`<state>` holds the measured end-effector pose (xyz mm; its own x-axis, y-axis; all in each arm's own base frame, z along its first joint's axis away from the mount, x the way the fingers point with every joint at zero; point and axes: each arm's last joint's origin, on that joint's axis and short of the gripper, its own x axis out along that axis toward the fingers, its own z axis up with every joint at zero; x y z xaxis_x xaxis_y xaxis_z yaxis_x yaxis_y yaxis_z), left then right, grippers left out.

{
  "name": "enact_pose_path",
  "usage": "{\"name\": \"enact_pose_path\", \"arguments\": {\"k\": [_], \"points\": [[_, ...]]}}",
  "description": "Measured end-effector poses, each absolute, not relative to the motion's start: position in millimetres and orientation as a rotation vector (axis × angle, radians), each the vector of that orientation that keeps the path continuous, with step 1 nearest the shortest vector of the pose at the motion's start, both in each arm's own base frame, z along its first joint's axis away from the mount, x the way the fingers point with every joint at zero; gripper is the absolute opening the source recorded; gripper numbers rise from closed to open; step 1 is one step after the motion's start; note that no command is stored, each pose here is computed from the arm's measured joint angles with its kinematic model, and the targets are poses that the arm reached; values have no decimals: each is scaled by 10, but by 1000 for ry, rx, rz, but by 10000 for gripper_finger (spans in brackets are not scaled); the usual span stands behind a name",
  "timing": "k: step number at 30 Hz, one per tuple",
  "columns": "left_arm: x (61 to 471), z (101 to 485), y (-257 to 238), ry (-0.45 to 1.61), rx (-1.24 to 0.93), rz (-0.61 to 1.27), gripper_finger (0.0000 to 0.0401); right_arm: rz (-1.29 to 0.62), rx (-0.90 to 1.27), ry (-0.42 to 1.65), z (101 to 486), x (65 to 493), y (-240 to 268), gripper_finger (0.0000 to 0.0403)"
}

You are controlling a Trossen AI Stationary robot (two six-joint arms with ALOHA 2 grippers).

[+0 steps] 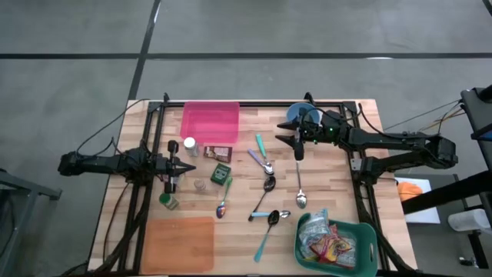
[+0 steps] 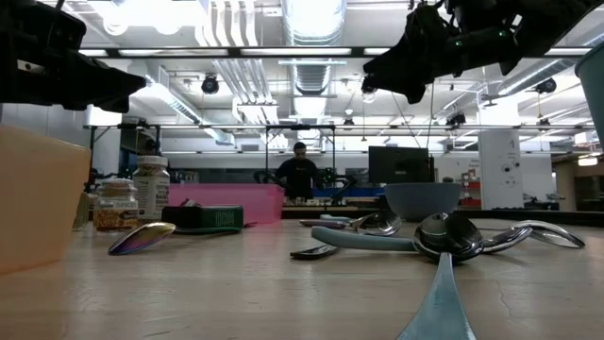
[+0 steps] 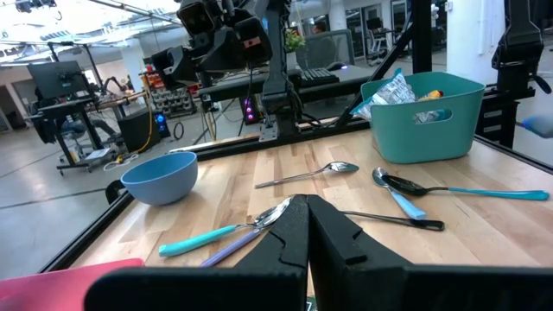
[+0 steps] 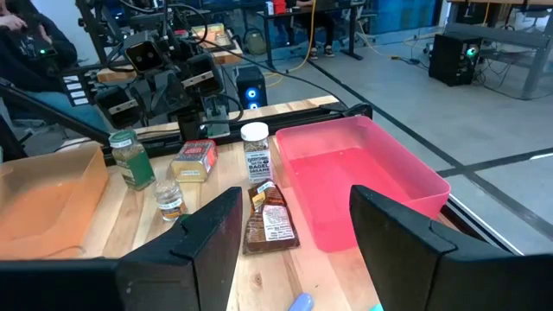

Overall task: Pick & Place Food Item
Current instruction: Put the green seasoning bottle into the orange bin

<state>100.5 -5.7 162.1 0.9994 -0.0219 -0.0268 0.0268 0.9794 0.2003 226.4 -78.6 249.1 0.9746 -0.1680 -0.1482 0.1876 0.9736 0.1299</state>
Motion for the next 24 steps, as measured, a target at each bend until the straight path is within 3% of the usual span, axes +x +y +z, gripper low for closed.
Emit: {"name": "enact_pose_path", "arguments": {"k": [15,19,24], "points": [[1005,1621,-56,25,195,-22,0,-180,144,137,2491,2265,-785,211],[1004,1623,-57,26,-49,-24,0,-180,144,137,2491,2265,-785,211],[981,1705,-39,62,-199,37,0,-180,144,137,2491,2265,-785,211]]}}
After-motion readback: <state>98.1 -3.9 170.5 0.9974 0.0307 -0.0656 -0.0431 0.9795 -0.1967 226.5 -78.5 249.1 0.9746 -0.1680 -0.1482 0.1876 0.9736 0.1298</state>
